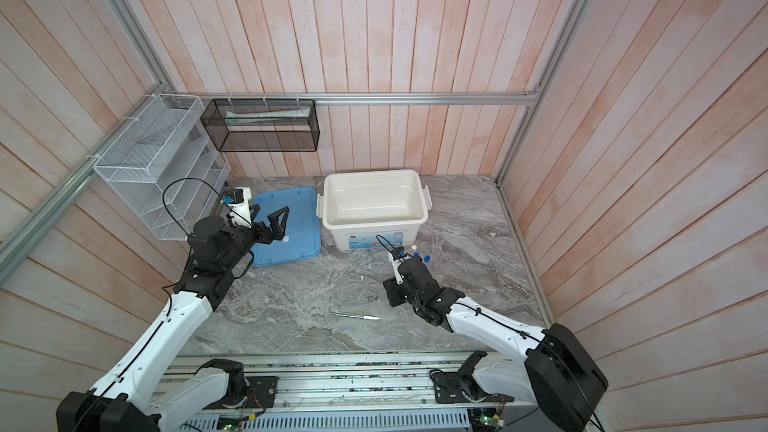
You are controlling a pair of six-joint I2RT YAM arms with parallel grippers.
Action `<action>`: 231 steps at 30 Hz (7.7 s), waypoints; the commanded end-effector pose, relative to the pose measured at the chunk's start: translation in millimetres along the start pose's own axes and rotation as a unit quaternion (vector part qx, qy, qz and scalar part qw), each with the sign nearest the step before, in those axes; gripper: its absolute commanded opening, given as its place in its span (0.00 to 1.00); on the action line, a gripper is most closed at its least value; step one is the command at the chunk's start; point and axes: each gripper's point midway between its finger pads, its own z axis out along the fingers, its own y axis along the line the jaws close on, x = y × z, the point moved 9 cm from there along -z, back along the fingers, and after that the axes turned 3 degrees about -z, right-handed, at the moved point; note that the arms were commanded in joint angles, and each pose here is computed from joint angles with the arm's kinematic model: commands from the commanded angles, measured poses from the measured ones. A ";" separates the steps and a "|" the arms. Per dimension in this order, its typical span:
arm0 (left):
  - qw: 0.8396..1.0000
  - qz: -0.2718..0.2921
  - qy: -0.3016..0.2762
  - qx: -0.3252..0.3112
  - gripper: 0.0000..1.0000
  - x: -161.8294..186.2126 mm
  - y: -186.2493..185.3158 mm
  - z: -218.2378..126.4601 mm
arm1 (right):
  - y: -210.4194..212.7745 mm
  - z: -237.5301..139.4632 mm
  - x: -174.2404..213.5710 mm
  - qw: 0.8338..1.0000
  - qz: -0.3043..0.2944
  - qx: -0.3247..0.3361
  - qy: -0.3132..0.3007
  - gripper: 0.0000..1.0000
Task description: Organize the chemistry lab equipment
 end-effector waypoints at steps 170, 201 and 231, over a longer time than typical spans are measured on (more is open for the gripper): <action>0.979 0.154 0.130 0.040 0.90 45.7 -54.4 -54.2 | -36.0 -55.2 -267.8 0.965 -0.204 0.096 -0.132 0.37; 0.990 -0.006 0.119 0.081 0.93 73.6 -38.2 -51.6 | 82.6 23.8 19.4 0.933 -0.246 -0.131 0.228 0.36; 0.982 -0.061 0.136 0.116 0.93 72.3 -25.7 -27.2 | 77.2 58.6 51.9 0.922 -0.237 -0.099 0.289 0.26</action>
